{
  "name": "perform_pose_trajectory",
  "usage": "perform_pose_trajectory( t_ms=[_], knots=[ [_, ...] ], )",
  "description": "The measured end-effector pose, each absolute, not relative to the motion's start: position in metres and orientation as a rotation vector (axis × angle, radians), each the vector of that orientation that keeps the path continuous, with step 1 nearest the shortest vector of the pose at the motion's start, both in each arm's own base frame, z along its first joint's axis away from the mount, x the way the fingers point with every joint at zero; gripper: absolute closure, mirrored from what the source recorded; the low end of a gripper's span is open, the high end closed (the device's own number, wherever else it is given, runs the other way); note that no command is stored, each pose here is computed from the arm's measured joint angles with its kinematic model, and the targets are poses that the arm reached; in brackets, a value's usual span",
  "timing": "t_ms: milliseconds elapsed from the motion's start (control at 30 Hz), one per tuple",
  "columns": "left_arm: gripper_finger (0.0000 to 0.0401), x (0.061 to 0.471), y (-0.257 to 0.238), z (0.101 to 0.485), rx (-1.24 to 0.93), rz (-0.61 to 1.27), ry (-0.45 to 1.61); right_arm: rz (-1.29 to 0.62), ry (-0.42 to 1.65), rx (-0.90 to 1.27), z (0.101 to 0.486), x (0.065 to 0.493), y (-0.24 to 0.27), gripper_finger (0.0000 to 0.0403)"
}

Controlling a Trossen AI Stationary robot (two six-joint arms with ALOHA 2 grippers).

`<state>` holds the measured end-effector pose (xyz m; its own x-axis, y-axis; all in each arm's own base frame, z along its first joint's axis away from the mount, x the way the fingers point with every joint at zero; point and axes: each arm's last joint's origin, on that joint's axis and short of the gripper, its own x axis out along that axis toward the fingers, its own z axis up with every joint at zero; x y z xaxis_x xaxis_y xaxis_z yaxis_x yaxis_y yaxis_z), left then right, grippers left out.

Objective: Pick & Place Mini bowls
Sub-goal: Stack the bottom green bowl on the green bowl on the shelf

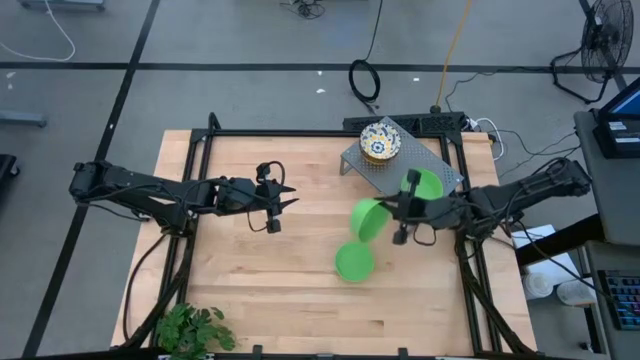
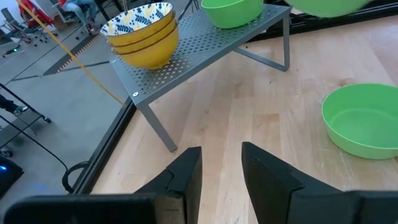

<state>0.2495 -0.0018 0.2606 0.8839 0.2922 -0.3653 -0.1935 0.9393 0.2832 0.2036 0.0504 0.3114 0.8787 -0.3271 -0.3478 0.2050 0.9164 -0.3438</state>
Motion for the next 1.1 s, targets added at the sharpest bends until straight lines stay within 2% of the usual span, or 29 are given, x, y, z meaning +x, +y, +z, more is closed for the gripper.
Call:
perform_pose_trajectory(
  t_ms=[400, 867, 1100],
  knots=[
    [0.0283, 0.249, -0.002, 0.261, 0.244, 0.255, 0.417, -0.538, 0.332, -0.303, 0.325, 0.193, 0.039, 0.0403],
    [0.0283, 0.249, -0.002, 0.261, 0.244, 0.255, 0.416, -0.699, 0.225, -0.391, 0.346, 0.199, 0.014, 0.0403],
    [0.0283, 0.249, -0.002, 0.261, 0.246, 0.255, 0.417, -0.752, 0.096, -0.388, 0.375, 0.19, -0.001, 0.0403]
  ],
)
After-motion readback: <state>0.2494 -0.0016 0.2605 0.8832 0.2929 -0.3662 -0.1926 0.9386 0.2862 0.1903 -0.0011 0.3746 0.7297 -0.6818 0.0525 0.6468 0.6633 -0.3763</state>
